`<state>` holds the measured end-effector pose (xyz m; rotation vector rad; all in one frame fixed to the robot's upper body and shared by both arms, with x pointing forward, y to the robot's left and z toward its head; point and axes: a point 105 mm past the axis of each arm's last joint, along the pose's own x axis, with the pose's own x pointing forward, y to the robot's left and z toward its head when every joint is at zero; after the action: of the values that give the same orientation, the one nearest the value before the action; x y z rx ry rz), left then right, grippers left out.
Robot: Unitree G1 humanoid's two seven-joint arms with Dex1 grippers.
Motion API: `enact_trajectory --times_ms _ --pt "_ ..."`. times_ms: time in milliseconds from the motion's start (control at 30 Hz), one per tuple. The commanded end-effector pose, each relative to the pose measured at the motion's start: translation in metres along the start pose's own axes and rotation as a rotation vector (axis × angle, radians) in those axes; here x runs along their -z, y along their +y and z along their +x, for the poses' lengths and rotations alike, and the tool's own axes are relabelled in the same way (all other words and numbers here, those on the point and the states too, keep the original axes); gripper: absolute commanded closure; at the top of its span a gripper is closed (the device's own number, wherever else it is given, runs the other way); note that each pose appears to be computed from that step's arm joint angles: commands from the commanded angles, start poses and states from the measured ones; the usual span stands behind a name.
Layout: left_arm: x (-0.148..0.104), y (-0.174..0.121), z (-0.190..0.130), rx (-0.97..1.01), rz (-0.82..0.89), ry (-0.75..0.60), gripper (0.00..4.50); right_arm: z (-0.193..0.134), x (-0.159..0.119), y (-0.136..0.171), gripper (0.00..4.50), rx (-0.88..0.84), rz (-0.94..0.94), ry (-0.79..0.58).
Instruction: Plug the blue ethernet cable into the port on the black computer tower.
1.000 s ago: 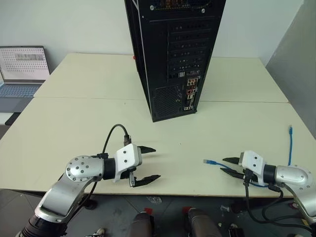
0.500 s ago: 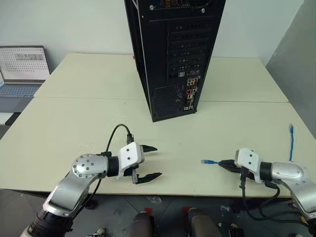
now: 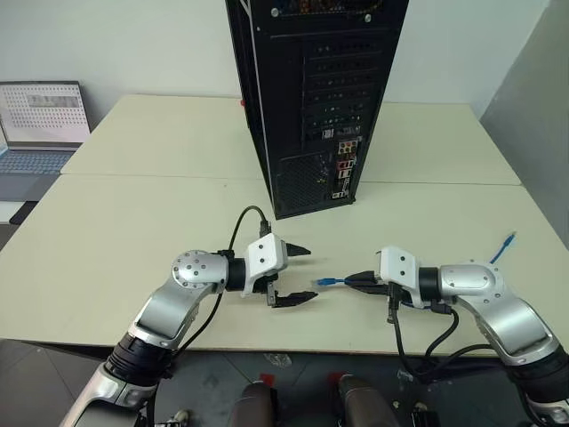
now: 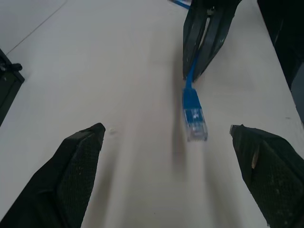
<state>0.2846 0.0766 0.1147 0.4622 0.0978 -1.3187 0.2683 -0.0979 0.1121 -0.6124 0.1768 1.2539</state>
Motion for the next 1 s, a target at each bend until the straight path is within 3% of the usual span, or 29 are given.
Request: enact_trajectory --times_ms 33,100,367,700,867,1000 --pt "-0.006 -0.0036 0.0001 0.028 0.008 -0.012 0.0 0.0019 -0.0141 -0.0039 4.48 0.01 -0.064 -0.021" --pt "-0.005 -0.0043 -0.0005 0.032 0.003 -0.008 0.0 0.0035 -0.0156 -0.0048 4.48 0.009 -0.072 -0.024" --pt "-0.0047 -0.005 0.0016 0.033 -0.017 -0.016 2.01 0.0061 -0.0199 -0.0057 4.5 0.003 -0.085 -0.034" --pt "-0.0013 -0.0054 0.0014 0.036 -0.014 -0.004 4.14 0.0065 -0.0206 -0.0045 4.5 0.001 -0.091 -0.036" --pt "0.0014 -0.0026 -0.0002 0.029 0.019 0.01 4.2 0.0065 -0.0204 -0.0042 4.5 -0.006 -0.085 -0.034" --pt "0.0001 -0.0002 -0.0013 0.02 0.092 0.0 4.2 0.005 -0.0193 -0.0047 3.63 -0.015 -0.091 -0.028"
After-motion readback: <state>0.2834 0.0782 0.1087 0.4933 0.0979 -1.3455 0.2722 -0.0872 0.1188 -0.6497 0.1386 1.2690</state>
